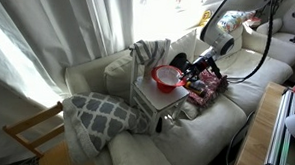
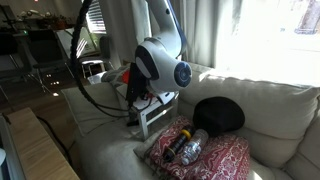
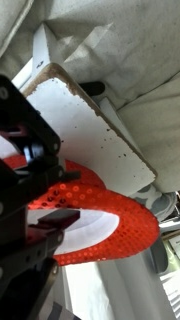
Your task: Hang the striped cloth on the backrest of the wooden chair then flip the orange hat over on the seat
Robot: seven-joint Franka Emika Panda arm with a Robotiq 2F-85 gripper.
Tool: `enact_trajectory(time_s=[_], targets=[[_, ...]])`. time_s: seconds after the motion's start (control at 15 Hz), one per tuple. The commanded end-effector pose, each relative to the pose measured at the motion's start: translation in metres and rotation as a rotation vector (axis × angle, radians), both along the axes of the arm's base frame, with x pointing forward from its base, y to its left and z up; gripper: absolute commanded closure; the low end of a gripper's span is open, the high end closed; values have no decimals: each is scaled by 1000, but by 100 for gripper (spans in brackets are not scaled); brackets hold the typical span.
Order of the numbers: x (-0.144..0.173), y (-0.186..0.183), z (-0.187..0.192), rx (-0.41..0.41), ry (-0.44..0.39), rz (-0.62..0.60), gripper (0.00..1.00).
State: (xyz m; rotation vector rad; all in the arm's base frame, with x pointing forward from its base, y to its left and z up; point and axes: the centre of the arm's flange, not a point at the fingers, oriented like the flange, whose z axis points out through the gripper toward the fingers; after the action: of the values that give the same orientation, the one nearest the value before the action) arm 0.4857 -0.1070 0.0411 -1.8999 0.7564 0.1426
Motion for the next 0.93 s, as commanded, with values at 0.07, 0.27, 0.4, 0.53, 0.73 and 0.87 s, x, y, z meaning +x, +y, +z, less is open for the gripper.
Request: enact_trajectory(time_s=[0.07, 0.27, 0.4, 0.53, 0.73, 0.87], targets=[[7, 5, 3, 8, -36, 17, 99], [17, 21, 32, 13, -50, 72, 100], [23, 37, 67, -14, -26, 161, 99], [30, 50, 100, -85, 21, 253, 99], [41, 72, 153, -184, 107, 334, 99], [53, 95, 186, -259, 154, 385, 99]])
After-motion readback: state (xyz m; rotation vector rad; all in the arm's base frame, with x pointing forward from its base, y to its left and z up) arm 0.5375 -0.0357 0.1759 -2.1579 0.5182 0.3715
